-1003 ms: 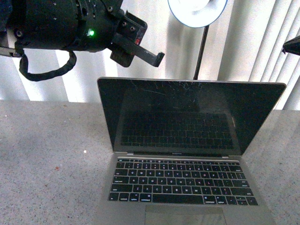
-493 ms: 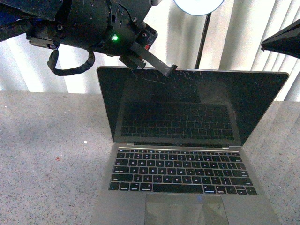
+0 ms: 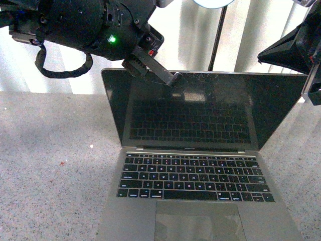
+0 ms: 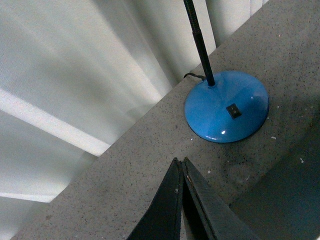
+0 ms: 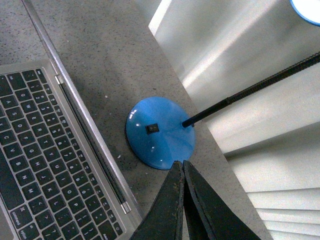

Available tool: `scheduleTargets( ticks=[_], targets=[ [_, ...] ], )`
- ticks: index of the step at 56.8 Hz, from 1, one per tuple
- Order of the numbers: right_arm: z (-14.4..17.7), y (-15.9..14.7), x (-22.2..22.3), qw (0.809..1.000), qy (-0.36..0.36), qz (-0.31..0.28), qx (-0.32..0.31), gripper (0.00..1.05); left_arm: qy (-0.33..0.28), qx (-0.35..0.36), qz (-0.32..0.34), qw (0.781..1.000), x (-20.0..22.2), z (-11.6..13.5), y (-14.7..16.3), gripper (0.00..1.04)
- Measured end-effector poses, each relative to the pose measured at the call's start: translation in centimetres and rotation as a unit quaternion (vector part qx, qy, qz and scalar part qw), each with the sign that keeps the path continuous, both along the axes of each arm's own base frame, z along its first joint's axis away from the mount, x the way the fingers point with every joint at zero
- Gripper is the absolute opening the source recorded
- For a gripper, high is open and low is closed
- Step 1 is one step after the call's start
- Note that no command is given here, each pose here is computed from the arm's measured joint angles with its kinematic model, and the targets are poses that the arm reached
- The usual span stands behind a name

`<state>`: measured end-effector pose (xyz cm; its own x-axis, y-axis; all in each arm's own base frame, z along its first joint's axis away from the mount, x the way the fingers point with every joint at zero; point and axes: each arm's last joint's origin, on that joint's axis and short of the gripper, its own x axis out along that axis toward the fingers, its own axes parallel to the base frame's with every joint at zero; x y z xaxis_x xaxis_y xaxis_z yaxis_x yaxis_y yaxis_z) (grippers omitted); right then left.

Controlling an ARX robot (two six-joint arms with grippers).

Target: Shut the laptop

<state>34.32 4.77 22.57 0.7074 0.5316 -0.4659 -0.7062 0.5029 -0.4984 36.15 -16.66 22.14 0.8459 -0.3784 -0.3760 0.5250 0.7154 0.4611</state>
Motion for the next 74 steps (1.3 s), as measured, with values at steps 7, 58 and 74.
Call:
scheduleTargets(
  ticks=[7,58,74],
  targets=[
    [-0.1,0.4,-0.2,1.0,0.008,0.006,-0.001,0.03,0.004,0.004,-0.003,1.0,-0.2,0.0,0.1,0.04],
    [-0.9,1.4,-3.0,0.998,0.037,0.035,-0.024,0.03,0.039,0.044,-0.021,0.998,-2.4,0.0,1.3,0.04],
    [-1.0,1.4,-3.1,0.998,0.039,0.036,-0.027,0.03,0.046,0.051,-0.029,0.997,-2.7,-0.2,1.3,0.04]
  ],
)
